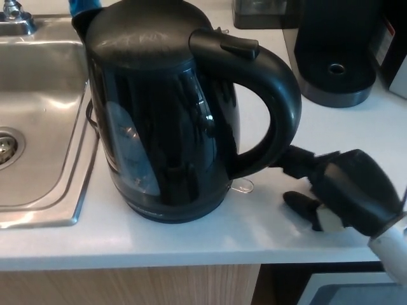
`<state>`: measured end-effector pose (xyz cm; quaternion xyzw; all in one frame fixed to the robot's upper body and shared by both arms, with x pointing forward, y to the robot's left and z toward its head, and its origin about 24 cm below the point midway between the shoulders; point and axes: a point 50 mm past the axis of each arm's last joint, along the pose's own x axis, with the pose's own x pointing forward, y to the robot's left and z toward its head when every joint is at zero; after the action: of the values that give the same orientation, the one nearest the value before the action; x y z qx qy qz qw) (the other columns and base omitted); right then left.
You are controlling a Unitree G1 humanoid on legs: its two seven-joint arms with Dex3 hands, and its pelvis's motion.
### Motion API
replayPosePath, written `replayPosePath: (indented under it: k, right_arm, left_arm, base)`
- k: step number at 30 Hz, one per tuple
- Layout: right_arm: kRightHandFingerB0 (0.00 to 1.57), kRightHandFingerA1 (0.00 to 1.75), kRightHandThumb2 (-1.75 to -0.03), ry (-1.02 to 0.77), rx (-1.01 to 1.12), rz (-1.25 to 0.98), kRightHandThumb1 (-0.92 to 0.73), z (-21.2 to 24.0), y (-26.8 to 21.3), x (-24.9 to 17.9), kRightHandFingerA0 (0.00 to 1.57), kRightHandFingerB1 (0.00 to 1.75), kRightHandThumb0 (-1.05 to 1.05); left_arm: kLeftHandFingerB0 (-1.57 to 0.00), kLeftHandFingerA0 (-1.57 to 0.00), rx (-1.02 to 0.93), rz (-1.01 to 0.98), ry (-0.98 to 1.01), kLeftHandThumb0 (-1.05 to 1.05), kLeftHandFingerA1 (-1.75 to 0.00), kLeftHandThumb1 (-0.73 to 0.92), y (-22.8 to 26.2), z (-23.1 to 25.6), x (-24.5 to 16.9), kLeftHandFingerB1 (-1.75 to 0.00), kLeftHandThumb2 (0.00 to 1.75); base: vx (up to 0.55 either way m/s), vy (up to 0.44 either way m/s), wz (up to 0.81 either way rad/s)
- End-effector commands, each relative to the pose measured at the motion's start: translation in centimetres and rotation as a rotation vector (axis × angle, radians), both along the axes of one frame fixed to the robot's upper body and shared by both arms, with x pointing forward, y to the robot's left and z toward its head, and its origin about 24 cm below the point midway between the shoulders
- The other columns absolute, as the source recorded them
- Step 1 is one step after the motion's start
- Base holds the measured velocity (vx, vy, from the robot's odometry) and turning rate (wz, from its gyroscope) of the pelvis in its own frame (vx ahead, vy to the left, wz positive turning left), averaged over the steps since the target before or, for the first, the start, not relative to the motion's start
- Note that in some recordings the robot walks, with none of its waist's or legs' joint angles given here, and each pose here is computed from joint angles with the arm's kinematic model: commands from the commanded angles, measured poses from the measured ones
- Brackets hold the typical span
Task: Pick up a kettle using the right hand on left side of the counter and then walk right towards the kettl base and turn on the kettle
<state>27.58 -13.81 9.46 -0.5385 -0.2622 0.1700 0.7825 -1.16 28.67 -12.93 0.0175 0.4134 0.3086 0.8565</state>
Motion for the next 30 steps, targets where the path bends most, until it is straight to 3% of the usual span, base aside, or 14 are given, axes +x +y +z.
replayPosePath:
  k: [1, 3, 4, 5, 16, 20, 30]
  right_arm:
    - [0.27, 1.75, -0.88, -0.014, -0.059, 0.115, -0.6, -0.8, 1.2, -0.6, 0.91, 0.49, -0.14]
    - [0.28, 1.75, -0.89, -0.015, -0.066, 0.148, -0.58, -0.7, 1.5, -0.7, 0.92, 0.5, -0.13]
    - [0.28, 1.48, -0.99, -0.019, -0.073, 0.148, -0.5, -0.6, 1.4, -0.6, 1.2, 0.57, -0.18]
    - [0.3, 1.75, -0.91, -0.023, -0.076, 0.15, -0.55, -0.5, 1.4, -0.5, 0.93, 0.51, -0.14]
    - [0.41, 1.74, -0.88, -0.071, -0.102, 0.147, -0.58, 0.2, 0.4, 0.0, 0.94, 0.5, -0.15]
    - [0.45, 1.75, -0.89, -0.079, -0.15, 0.137, -0.59, 0.6, -1.0, 0.2, 0.95, 0.5, -0.12]
    - [0.46, 1.75, -0.86, -0.063, -0.144, 0.111, -0.59, 1.2, -1.5, 0.5, 0.96, 0.48, -0.11]
  left_arm:
    - [-0.85, -1.01, 0.031, -0.018, 0.004, 0.27, -1.05, 0.52, 0.6, 0.3, 0.0, -0.92, 1.16]
    - [-0.84, -1.01, 0.037, -0.031, 0.006, 0.25, -1.05, 0.51, 0.5, 0.3, 0.1, -0.91, 1.15]
    - [-0.84, -1.0, 0.037, -0.034, 0.005, 0.28, -1.04, 0.52, 0.5, 0.2, 0.2, -0.91, 1.18]
    - [-0.84, -1.0, 0.036, -0.033, 0.005, 0.27, -1.05, 0.53, 0.5, 0.2, 0.3, -0.92, 1.18]
    - [-0.82, -0.96, 0.019, -0.003, -0.023, 0.32, -1.07, 0.57, 0.6, 0.4, 0.9, -0.92, 1.23]
    - [-0.9, -1.01, 0.026, -0.006, -0.035, 0.33, -1.12, 0.55, 0.9, 0.5, 1.2, -0.98, 1.23]
    - [-0.9, -1.02, 0.018, -0.011, -0.03, 0.32, -1.07, 0.54, 0.6, 0.3, 1.2, -0.96, 1.19]
  base:
    - [-0.02, -0.01, 0.16]
    - [-0.01, -0.01, 0.34]
    - [-0.04, -0.015, -0.09]
    - [-0.03, -0.003, -0.13]
    - [-0.08, 0.182, -0.16]
    - [-0.13, 0.142, 0.03]
    - [-0.11, -0.08, -0.06]
